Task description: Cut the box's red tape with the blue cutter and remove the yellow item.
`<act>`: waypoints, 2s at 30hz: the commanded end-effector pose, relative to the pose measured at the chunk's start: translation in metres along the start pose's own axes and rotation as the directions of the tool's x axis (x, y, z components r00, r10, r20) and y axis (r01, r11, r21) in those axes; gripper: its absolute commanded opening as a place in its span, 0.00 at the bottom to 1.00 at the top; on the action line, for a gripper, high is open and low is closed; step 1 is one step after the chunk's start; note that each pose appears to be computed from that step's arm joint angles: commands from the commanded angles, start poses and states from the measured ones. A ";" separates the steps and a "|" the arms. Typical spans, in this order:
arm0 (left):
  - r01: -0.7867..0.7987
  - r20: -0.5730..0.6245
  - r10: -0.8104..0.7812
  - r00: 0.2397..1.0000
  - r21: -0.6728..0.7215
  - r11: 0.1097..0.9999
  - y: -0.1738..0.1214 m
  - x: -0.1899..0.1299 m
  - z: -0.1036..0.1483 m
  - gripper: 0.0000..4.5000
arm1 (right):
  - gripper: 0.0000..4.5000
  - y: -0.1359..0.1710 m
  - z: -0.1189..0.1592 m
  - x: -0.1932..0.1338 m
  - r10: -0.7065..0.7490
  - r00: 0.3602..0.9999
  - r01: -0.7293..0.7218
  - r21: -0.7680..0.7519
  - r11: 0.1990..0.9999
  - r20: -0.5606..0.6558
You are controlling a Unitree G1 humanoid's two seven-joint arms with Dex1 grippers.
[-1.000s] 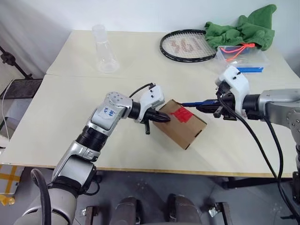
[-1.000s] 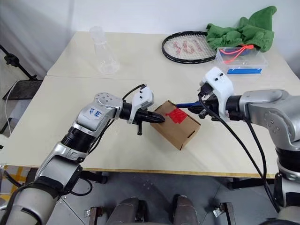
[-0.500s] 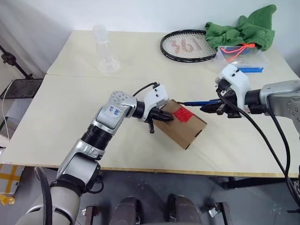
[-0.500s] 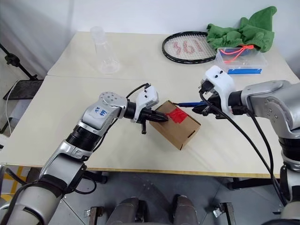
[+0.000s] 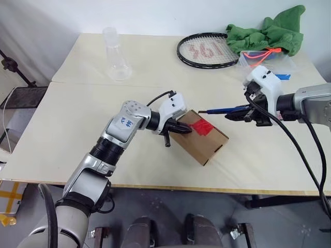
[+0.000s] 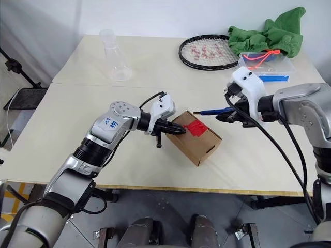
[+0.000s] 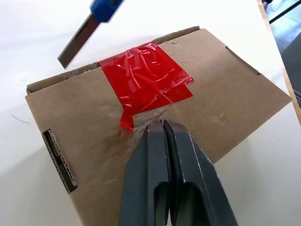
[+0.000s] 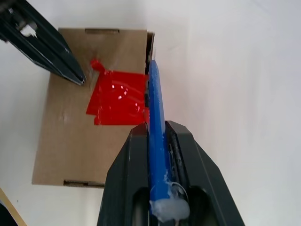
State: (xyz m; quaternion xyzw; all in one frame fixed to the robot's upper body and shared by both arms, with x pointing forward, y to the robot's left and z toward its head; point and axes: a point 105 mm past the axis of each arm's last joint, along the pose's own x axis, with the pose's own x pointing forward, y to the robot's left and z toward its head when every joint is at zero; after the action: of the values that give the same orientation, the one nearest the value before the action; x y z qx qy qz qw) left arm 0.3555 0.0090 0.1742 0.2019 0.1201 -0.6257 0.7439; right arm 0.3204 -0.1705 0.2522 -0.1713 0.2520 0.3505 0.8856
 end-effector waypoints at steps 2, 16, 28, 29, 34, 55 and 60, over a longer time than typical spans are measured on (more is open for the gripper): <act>-0.018 -0.061 0.016 0.998 -0.026 1.000 0.003 0.002 -0.015 0.01 | 0.03 0.003 0.020 -0.011 -0.010 0.996 0.012 -0.016 1.000 0.084; -0.016 -0.060 0.014 0.998 -0.025 1.000 0.004 0.002 -0.014 0.01 | 0.03 -0.001 -0.006 0.001 -0.006 1.000 0.006 0.031 0.999 0.019; -0.016 -0.056 0.014 0.998 -0.026 1.000 0.004 0.002 -0.013 0.01 | 0.03 0.002 0.011 -0.006 0.004 0.997 -0.004 0.005 1.000 0.076; -0.015 -0.056 0.013 0.998 -0.026 1.000 0.004 0.002 -0.013 0.01 | 0.03 0.002 0.011 -0.006 0.004 0.997 -0.004 0.003 1.000 0.076; -0.014 -0.056 0.013 0.998 -0.025 1.000 0.005 0.002 -0.013 0.01 | 0.03 0.001 0.010 -0.006 -0.001 0.997 0.001 0.004 1.000 0.072; -0.014 -0.058 0.013 0.998 -0.024 1.000 0.005 0.003 -0.013 0.01 | 0.03 -0.002 -0.014 0.004 -0.001 1.000 0.001 0.030 1.000 -0.004; -0.014 -0.062 0.013 0.998 -0.024 1.000 0.004 0.004 -0.014 0.01 | 0.03 0.000 -0.017 0.001 0.011 0.998 -0.010 0.024 1.000 -0.055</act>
State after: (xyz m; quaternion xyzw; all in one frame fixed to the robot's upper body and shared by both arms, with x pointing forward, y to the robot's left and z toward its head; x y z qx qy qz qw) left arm 0.3580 0.0082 0.1743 0.2003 0.1211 -0.6258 0.7440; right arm 0.3185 -0.1743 0.2291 -0.1556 0.2849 0.3526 0.8777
